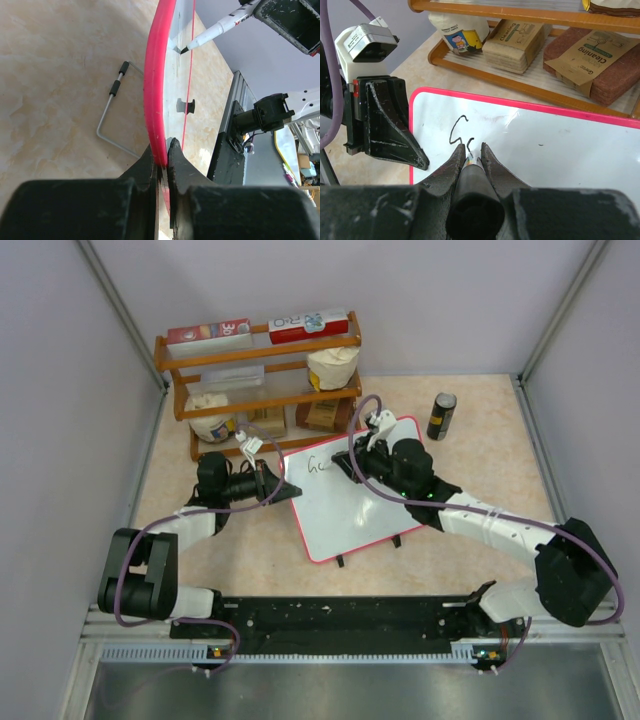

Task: Write a sentence on the whiteboard

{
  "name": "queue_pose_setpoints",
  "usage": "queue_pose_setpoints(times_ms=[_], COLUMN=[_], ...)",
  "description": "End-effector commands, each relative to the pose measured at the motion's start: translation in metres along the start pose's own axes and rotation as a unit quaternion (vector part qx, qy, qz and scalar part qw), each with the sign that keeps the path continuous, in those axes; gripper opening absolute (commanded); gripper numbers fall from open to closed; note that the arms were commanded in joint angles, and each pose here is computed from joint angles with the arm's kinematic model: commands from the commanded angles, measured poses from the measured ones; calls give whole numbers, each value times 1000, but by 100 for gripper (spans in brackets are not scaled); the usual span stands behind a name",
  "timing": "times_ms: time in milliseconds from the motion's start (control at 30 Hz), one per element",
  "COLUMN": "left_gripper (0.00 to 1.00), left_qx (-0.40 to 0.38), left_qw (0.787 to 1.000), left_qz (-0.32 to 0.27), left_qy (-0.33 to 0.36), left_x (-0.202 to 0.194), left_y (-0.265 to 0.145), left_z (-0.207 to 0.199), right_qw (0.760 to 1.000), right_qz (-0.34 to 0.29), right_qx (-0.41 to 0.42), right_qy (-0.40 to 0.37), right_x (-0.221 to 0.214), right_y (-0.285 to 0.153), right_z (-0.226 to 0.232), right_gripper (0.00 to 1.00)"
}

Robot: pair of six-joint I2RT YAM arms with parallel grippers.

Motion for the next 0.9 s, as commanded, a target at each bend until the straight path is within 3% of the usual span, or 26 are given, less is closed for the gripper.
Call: queue_pose_setpoints(times_ms=[0,867], left_gripper=[0,0], left_qx=[1,-2], left_qw=[998,998], left_qz=[50,50], left_qy=[38,37], left_x=[-41,-41], left_y=[1,2], left_z=[7,7], right_qw=[999,999], right_qz=[-32,-26], right_qx=[-24,26], right_qy=[-3,19], right_x=[21,28], right_y=[3,5], right_z=[-4,15], right_gripper=[0,0])
Point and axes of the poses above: each gripper's point midway between its finger pads, its own y axis out along the fingers, its own z axis along the line the jaws close on, x = y × z, the point moved 6 cm from there along -y, back along the fingers, and after that the axes turned 14 degrees about y, right-handed, at the moved point
